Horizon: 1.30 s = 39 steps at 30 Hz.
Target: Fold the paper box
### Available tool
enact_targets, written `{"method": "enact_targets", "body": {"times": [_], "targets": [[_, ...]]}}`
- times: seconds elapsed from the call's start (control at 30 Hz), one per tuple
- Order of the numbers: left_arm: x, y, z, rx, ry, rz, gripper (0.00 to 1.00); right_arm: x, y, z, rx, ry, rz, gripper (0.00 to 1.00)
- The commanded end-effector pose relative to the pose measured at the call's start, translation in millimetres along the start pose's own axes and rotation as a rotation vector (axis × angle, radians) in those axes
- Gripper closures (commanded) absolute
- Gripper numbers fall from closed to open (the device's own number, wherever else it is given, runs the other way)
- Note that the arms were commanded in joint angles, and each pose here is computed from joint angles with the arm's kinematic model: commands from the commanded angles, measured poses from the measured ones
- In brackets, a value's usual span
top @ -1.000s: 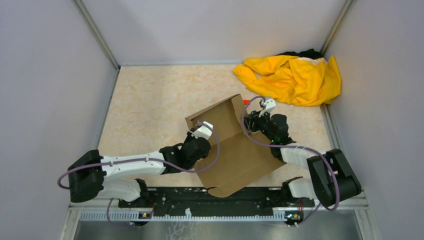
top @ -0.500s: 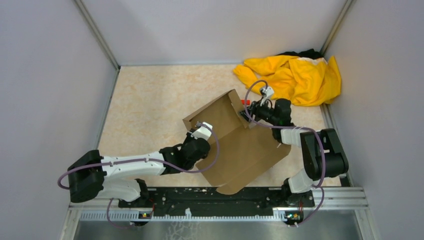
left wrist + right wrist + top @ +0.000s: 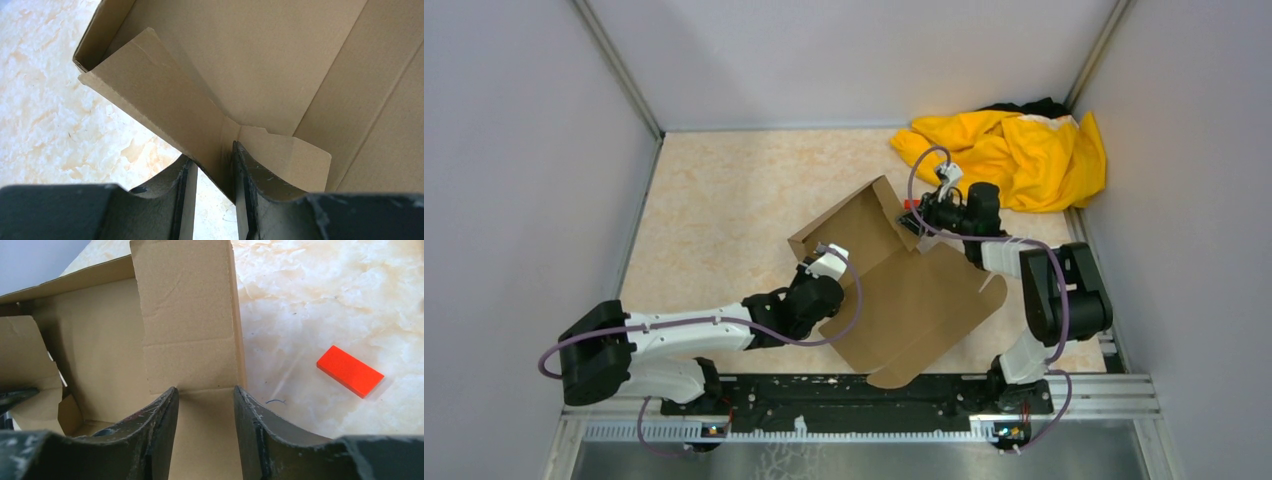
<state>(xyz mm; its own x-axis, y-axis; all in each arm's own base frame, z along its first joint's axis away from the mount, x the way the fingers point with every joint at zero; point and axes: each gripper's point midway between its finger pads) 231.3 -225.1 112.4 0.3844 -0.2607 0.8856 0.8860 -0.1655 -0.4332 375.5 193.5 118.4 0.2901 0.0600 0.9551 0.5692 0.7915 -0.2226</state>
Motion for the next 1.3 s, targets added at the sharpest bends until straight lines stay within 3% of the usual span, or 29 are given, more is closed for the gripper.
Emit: {"method": "enact_targets", "body": {"times": [0.0,0.33,0.7,0.97,1.1,1.17,1.27], "targets": [[-9.4,-5.0,-16.3,-0.105,0.077,0.034,0.64,-43.9,4.1,5.5,-0.008,0.098,0.147,0.53],[-10.3,-5.5,-17.3,-0.114,0.078,0.037,0.64,-41.3,5.2,-17.8,-0.129,0.092,0.169,0.50],[-14.2,-3.0,-19.5,-0.114,0.092,0.048,0.64,-32.8,6.6,-22.8,-0.131,0.094,0.153,0.47],[-14.8,-4.2,-18.7,-0.115,0.086,0.053,0.64,5.5,-5.6,-29.8,-0.152,0.072,0.063,0.34],[-11.8,-5.7,-18.1,-0.115,0.082,0.050,0.64,7.5,-8.2,-35.7,-0.209,-0.008,0.132,0.19],[-9.9,-6.5,-17.9,-0.117,0.077,0.045,0.64,9.0,-11.8,-31.2,-0.270,-0.090,0.175,0.17],[-9.3,-6.9,-18.0,-0.119,0.073,0.044,0.64,18.0,-16.7,-23.6,-0.292,-0.125,0.137,0.15]]}}
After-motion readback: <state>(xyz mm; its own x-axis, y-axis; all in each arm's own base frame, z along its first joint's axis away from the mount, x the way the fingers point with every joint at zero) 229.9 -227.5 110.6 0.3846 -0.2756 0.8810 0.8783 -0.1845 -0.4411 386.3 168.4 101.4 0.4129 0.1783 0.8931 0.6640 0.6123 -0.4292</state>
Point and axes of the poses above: each gripper's point midway between its finger pads, its own y axis out along the fingers, its own z axis along the line the jaws close on, x = y × z, and after that the axes turned 12 degrees about -y, right-handed
